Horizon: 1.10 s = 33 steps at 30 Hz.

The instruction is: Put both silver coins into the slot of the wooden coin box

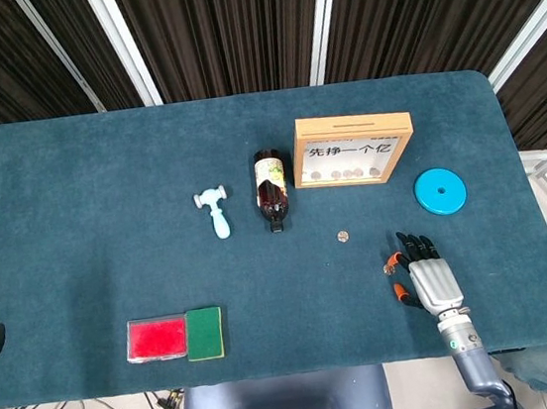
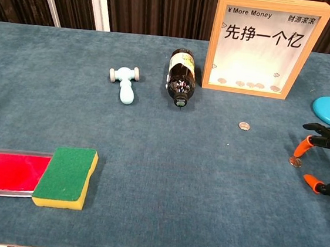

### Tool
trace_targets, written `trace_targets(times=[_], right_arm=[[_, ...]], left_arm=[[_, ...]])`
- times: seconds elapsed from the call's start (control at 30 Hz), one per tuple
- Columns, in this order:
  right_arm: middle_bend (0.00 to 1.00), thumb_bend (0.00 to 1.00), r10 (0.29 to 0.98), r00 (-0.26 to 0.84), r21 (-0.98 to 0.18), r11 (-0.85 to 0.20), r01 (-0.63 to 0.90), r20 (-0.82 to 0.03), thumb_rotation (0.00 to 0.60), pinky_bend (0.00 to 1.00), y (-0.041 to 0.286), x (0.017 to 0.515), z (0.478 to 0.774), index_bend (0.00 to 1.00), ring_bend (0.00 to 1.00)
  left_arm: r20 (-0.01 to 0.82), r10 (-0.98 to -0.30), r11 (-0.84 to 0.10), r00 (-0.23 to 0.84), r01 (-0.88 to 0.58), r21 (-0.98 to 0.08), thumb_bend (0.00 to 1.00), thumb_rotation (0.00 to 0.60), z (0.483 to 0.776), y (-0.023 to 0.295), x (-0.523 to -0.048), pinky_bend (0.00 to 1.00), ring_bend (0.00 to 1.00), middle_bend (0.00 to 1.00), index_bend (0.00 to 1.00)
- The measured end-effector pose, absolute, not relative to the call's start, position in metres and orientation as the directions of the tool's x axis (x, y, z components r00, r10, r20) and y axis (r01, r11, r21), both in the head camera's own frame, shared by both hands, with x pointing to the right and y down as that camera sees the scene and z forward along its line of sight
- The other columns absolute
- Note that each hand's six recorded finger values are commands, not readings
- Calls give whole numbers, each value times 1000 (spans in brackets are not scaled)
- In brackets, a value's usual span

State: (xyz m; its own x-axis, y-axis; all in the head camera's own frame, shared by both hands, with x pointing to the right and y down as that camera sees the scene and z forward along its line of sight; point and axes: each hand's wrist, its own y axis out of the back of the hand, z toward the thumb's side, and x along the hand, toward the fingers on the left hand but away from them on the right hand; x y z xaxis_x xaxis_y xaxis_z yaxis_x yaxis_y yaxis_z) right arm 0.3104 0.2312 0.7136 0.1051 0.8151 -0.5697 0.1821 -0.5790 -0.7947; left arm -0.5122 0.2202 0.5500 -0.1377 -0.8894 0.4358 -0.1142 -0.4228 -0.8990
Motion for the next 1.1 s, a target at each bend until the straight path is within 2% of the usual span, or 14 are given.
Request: trace_targets(times=[0.73, 1.1], right_arm=[[45, 468, 808, 118, -785, -589, 192, -578, 600, 0, 225, 304, 721, 505, 0], [45, 468, 805, 123, -782, -593, 189, -581, 600, 0, 222, 300, 725, 516, 0]], left_arm=[[439, -887, -425, -141, -119, -897, 397, 600, 550, 220, -513, 0, 0, 0, 106], [443, -885, -429, -145, -118, -896, 396, 600, 550, 220, -514, 0, 0, 0, 109]])
